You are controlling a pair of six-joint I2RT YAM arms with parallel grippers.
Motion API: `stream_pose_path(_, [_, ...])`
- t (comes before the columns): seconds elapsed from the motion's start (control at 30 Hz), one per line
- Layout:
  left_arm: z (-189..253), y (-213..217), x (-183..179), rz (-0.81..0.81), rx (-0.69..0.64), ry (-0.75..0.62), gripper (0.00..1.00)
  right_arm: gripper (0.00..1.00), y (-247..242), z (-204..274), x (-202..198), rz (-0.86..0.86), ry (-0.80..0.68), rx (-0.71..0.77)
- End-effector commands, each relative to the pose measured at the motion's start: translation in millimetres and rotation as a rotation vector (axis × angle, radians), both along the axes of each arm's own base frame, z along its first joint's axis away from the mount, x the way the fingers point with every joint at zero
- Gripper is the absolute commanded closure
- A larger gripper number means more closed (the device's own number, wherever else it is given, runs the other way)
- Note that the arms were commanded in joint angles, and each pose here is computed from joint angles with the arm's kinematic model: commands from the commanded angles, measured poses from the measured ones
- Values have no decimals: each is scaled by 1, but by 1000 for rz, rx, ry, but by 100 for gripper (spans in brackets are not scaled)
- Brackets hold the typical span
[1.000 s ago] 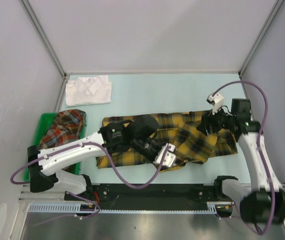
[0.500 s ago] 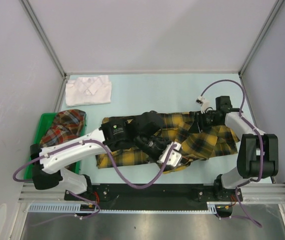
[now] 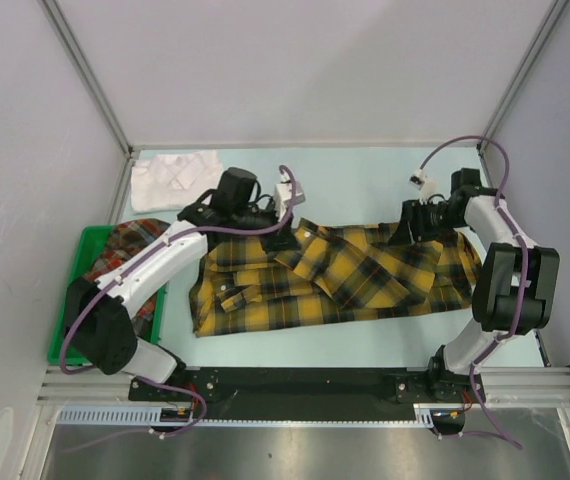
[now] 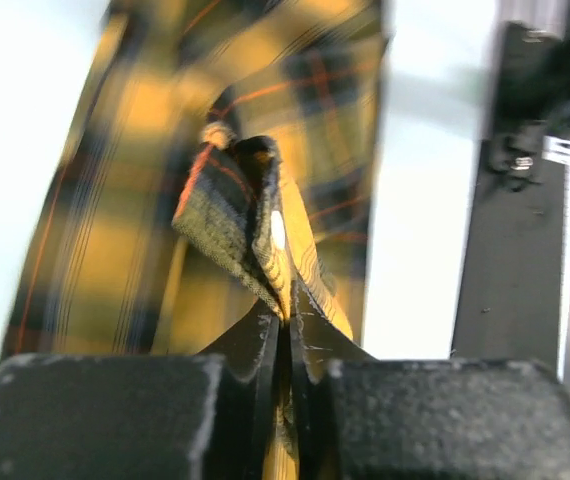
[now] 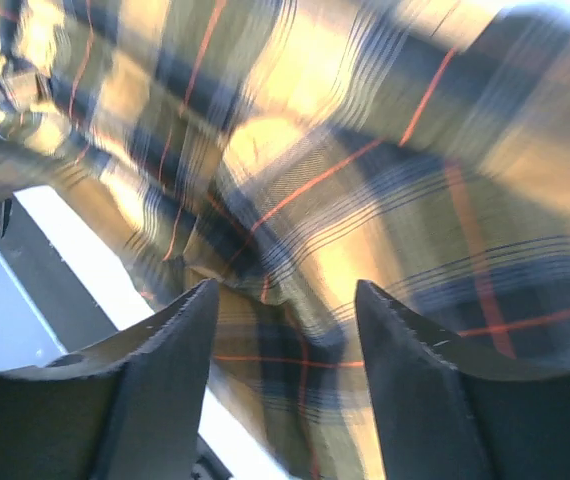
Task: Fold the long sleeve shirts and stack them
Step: Fold the shirt
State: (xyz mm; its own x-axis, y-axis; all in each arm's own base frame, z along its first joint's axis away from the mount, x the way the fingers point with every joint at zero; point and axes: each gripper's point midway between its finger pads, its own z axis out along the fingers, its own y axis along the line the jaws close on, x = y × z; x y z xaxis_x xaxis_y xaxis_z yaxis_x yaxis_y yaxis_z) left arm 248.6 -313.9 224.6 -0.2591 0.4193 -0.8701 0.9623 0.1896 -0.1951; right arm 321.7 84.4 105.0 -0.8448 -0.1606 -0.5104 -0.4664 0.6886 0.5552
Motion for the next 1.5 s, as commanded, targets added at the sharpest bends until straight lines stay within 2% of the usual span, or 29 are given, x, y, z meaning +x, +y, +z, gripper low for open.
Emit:
stream_pose_path(0.0, [-28, 36, 25, 138, -14, 109, 89, 34, -9, 14, 1, 23, 14, -18])
stream_pose_path(0.23, [-99, 110, 43, 326, 75, 236, 86, 28, -22, 6, -4, 41, 83, -41])
stream_pose_path(0.47, [-135, 140, 44, 416, 101, 364, 89, 30, -33, 1, -2, 66, 85, -107])
stream_pose_path(0.53, [-134, 141, 45, 415, 93, 369, 82, 30, -35, 1, 0, 66, 84, -118])
stream_pose_path(0.57, [-134, 141, 47, 412, 91, 367, 70, 30, -35, 2, 2, 63, 81, -120])
stream_pose_path(0.63, [-132, 138, 54, 404, 85, 351, 57, 30, -37, 2, 4, 66, 79, -130])
stream_pose_path(0.77, [-138, 135, 65, 400, 89, 390, 51, 31, -37, 2, 5, 62, 90, -140])
stream_pose_path(1.03, [-167, 129, 81, 427, 110, 506, 48, 31, -36, -6, 1, 63, 116, -168])
stream_pose_path(1.2, [-174, 121, 83, 406, 105, 520, 48, 32, -42, -23, 2, 49, 136, -216])
stream_pose_path(1.47, [-171, 110, 85, 392, 57, 526, 58, 33, -41, -50, 0, 47, 209, -215])
